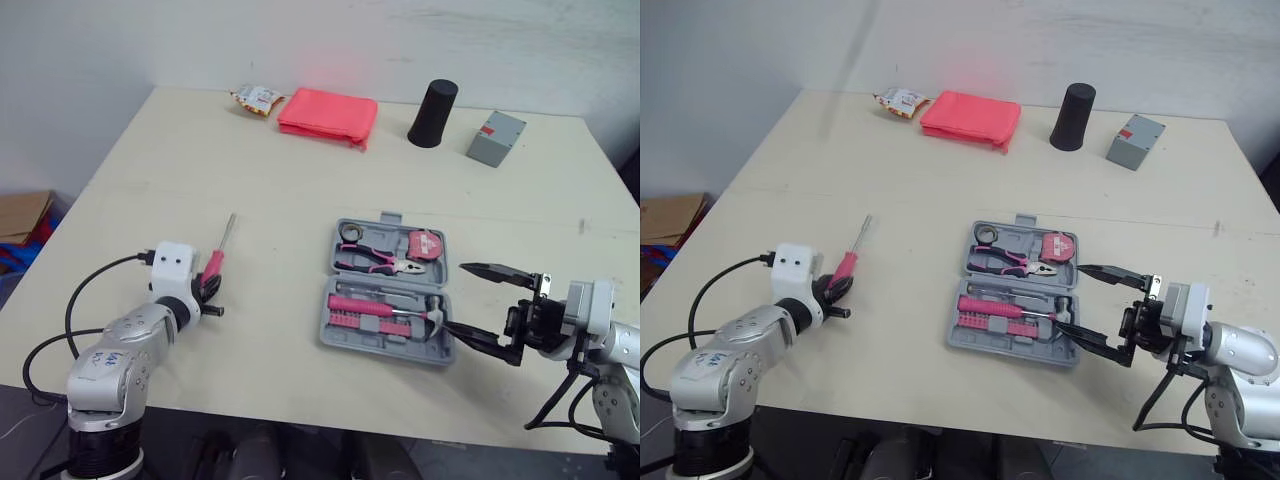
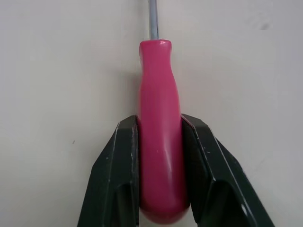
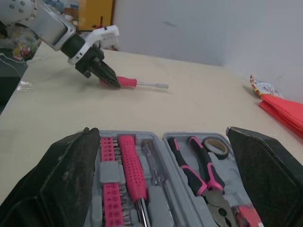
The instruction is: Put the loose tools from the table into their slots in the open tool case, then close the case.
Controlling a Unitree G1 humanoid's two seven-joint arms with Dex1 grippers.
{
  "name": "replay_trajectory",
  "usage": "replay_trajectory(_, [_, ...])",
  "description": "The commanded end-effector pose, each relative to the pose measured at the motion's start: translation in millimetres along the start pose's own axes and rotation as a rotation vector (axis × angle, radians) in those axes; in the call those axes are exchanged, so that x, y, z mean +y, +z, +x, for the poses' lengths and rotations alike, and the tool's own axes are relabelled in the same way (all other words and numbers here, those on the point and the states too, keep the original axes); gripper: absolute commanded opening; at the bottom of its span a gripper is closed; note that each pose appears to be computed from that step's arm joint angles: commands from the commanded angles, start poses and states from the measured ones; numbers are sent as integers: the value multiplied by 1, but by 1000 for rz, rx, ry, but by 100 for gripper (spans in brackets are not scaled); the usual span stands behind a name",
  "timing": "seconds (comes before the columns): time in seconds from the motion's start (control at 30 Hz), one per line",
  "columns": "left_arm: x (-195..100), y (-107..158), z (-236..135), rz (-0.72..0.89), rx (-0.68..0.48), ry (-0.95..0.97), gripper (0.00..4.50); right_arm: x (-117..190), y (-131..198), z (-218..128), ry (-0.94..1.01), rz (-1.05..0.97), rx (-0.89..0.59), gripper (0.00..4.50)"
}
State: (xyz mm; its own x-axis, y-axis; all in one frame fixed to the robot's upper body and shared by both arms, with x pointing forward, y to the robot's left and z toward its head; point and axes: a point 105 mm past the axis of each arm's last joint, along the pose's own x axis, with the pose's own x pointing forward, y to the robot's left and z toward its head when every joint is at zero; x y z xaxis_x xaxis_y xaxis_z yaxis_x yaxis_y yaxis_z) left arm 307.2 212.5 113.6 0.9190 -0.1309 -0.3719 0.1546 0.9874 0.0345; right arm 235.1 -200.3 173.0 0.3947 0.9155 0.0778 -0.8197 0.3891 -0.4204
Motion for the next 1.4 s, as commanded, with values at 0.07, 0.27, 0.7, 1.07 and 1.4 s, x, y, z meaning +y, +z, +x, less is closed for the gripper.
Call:
replay_trajectory(0.07, [-56, 75, -31, 362, -370, -587, 62, -5, 7, -25, -98, -104, 58, 450])
replay_trajectory(0.27, [-128, 65, -54, 756, -364, -1121, 62, 4, 5, -44, -162, -98, 109, 450])
replay_trajectory(0.7, [-187, 16, -32, 1059, -61, -1320, 62, 36, 16, -59, -241, -62, 176, 450])
replay_trajectory(1.07, [-194, 12, -20, 1034, 2, -1226, 62, 47, 15, -57, -262, -31, 190, 450])
replay_trajectory(1.4, [-203, 9, -18, 1026, 7, -1218, 62, 45, 19, -50, -261, -39, 182, 450])
